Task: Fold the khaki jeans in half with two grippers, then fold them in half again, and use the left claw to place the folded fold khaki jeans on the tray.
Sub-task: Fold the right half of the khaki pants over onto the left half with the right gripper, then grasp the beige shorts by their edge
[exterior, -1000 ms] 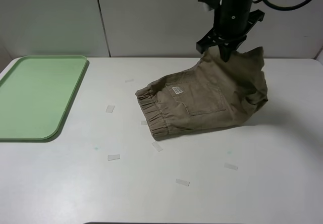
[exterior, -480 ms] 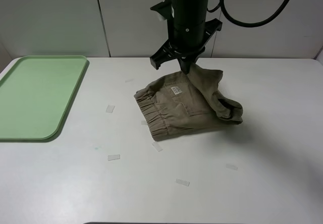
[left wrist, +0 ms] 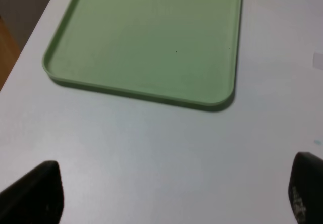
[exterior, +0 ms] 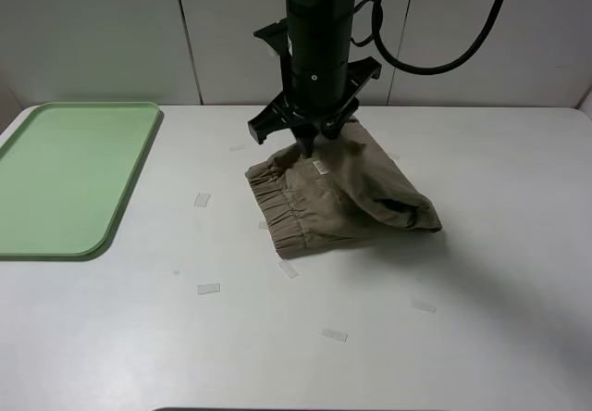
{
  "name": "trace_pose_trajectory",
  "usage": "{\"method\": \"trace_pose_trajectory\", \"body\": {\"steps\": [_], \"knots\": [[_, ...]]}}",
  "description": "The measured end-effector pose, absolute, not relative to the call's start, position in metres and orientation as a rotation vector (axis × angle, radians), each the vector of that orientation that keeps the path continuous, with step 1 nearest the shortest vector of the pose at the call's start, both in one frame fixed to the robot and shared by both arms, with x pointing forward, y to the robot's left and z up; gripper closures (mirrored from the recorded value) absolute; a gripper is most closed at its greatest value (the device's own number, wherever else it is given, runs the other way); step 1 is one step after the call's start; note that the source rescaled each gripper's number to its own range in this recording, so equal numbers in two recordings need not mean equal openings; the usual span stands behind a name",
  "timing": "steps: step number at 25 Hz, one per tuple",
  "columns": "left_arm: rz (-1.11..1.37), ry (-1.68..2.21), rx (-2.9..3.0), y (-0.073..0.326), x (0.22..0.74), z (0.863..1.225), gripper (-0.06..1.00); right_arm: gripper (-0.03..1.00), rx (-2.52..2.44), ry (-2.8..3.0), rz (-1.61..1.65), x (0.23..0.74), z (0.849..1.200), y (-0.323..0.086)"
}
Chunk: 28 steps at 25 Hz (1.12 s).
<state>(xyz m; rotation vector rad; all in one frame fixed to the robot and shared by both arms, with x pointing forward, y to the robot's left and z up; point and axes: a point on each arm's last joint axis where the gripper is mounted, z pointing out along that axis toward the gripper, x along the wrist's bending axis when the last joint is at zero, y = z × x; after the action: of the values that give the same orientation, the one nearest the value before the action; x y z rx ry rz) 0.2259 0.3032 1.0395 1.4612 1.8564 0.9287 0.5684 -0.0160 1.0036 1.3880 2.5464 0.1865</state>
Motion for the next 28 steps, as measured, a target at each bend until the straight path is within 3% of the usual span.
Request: {"method": "trace_pose_trajectory", "body": {"steps": [1,2,6,12,23,28], "knots": [[0.929,1.856,1.461,0.303,0.226,1.039,0.07,0.16,1.394,2.549,0.197,0.568,1.004,-0.015],[0.929,1.856,1.461,0.303,0.226,1.039,0.07,0.09,1.397,2.551,0.203,0.568,1.004,-0.015],[0.929,1.856,1.462,0.303,0.226,1.039,0.07,-0.02,1.415,2.558,0.223,0.567,1.003,-0.013],[0.929,1.856,1.462,0.303,0.226,1.039,0.07,-0.03,1.428,2.568,0.170,0.564,1.010,-0.017],[0.929,1.856,1.462,0.303,0.226,1.039,0.07,-0.03,1.342,2.609,0.478,0.524,1.101,-0.040],[0.929,1.856,1.462,0.303,0.226,1.039,0.07,-0.03,1.330,2.643,0.459,0.485,1.110,-0.075]]}}
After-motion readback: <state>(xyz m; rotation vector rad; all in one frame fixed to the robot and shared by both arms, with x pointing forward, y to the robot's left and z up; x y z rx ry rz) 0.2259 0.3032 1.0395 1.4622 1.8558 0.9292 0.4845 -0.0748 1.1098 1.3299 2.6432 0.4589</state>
